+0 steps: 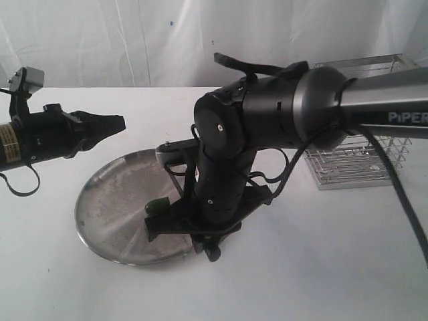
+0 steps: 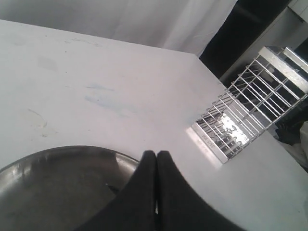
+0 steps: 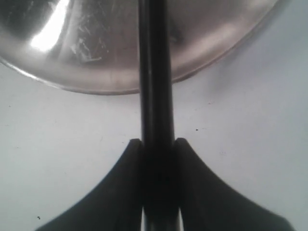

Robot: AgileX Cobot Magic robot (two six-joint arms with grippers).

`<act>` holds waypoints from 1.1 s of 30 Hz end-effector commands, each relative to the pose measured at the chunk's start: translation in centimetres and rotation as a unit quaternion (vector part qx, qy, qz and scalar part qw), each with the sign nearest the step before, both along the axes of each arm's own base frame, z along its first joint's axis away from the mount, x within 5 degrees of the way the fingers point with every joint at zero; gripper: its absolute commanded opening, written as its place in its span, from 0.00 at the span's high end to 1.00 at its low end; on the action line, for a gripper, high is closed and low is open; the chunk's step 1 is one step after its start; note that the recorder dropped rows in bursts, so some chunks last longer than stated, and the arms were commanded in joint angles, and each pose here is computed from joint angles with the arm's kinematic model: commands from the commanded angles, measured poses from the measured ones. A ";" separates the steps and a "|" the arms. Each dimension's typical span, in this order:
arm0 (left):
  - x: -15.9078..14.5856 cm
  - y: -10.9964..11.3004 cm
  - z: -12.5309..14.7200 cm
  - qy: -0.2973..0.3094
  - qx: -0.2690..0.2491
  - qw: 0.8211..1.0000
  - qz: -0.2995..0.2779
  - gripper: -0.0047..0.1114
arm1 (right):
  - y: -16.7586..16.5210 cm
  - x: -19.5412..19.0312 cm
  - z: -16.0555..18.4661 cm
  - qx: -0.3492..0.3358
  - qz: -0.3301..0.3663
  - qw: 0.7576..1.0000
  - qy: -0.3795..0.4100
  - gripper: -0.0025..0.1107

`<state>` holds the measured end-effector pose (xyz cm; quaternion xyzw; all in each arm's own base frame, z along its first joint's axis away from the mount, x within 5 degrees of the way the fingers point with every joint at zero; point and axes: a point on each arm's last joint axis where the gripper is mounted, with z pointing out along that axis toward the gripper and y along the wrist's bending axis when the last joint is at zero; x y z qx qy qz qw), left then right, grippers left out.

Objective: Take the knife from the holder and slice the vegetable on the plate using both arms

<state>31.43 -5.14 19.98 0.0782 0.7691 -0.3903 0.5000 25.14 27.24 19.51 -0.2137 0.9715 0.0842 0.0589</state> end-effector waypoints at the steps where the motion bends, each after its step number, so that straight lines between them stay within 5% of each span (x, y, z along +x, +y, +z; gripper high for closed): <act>1: 0.5 -0.1 -1.0 -0.004 0.003 1.000 -0.001 0.96 | 0.2 0.2 -0.4 0.004 0.000 1.000 0.001 0.98; 15: 1.2 -0.3 -4.6 0.008 0.006 1.000 -0.012 0.96 | 0.6 -0.5 -0.8 0.020 0.027 0.999 0.039 0.98; 33: 0.4 -3.4 -5.1 -0.033 0.075 0.993 -0.082 0.96 | 0.6 -0.6 -1.2 0.015 0.013 0.999 0.049 0.98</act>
